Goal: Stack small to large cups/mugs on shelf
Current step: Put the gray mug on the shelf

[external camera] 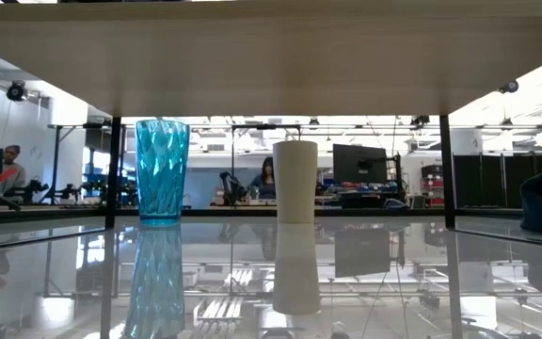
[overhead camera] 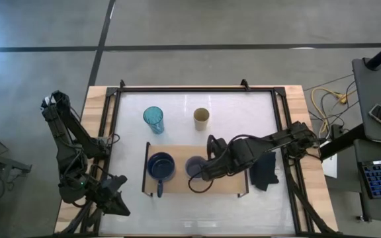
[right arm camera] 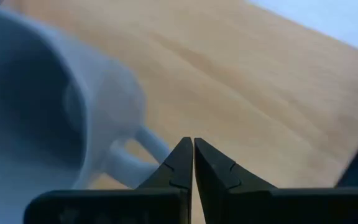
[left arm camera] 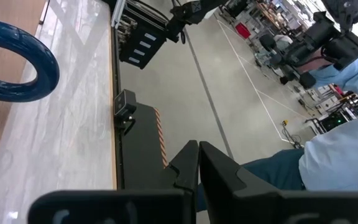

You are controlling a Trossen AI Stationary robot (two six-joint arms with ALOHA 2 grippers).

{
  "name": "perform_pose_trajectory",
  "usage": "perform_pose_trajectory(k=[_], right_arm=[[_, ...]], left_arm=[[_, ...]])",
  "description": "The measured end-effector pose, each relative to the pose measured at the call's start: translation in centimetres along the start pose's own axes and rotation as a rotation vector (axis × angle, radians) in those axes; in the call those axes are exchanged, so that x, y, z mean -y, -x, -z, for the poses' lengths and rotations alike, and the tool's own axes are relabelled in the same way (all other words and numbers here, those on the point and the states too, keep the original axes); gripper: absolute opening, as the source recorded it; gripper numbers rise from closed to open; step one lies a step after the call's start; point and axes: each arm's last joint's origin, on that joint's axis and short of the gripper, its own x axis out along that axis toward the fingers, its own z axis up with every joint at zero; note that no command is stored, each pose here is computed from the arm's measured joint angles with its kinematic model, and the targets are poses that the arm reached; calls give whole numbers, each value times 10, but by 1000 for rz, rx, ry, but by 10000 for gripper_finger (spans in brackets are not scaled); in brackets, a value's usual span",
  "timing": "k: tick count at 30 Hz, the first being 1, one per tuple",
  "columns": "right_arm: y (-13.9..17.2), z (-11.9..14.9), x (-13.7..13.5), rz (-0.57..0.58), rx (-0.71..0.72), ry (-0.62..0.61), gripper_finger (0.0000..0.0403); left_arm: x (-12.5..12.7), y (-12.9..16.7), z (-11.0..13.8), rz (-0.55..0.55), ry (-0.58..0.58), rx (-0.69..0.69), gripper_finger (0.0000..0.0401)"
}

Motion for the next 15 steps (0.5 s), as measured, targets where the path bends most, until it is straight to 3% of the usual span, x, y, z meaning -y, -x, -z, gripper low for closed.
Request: perform_pose_trajectory(k=[7, 15], right_arm=[[4, -2, -13, -142, 3, 25, 9], [4, 4, -15, -165, -84, 64, 9]], left_arm=[[-1, 0, 0, -7, -5, -5, 0], [-1, 0, 0, -6, -5, -5, 0]])
